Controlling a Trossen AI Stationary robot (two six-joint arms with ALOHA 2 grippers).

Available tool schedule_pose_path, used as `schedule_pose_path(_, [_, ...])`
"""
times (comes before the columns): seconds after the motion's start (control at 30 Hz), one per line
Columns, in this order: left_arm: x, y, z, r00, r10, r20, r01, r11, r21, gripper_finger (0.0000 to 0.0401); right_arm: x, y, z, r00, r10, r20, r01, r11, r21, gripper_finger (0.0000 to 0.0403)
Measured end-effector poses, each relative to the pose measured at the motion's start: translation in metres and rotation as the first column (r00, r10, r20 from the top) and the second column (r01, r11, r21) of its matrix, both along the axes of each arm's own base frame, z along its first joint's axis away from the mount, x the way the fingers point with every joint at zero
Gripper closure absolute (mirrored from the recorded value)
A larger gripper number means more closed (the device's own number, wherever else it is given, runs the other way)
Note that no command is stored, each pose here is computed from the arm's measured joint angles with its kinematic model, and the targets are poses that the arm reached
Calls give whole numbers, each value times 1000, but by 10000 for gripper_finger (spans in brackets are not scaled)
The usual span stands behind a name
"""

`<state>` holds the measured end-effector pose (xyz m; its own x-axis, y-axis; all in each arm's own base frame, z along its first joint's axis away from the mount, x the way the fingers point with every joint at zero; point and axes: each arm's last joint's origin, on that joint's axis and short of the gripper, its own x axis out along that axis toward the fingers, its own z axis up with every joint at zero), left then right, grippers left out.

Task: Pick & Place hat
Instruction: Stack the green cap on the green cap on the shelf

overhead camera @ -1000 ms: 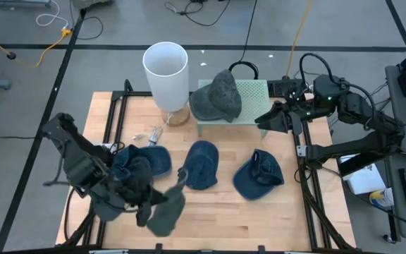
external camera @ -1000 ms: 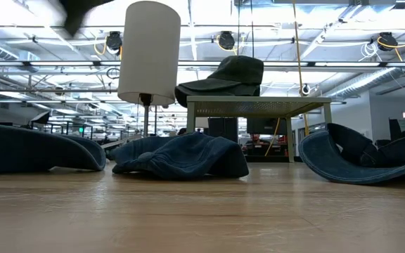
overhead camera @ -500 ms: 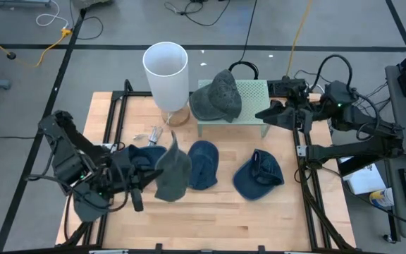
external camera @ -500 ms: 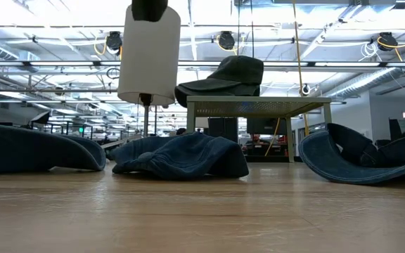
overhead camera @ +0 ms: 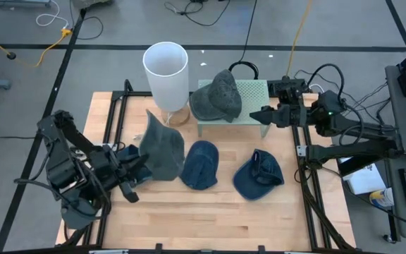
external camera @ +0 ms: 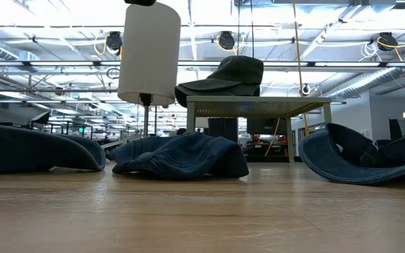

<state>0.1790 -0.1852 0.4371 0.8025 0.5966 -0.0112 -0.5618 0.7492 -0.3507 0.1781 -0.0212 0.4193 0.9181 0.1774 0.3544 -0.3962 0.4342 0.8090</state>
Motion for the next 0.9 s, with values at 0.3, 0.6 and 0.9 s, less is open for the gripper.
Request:
schedule_pose_path(0.3, [25, 20, 9, 989, 145, 14, -145, 989, 4, 393, -2, -3, 4, 996, -76, 51, 74, 997, 31, 170])
schedule_pose_path(0.6, [61, 45, 56, 996, -81, 28, 76, 988, 132, 393, -2, -13, 4, 993, -108, 43, 105, 992, 74, 170])
schedule_pose_path(0.9, [87, 96, 73, 976, -173, 130, 127, 946, 299, 393, 0, -26, 1, 987, -162, 14, 160, 981, 106, 170])
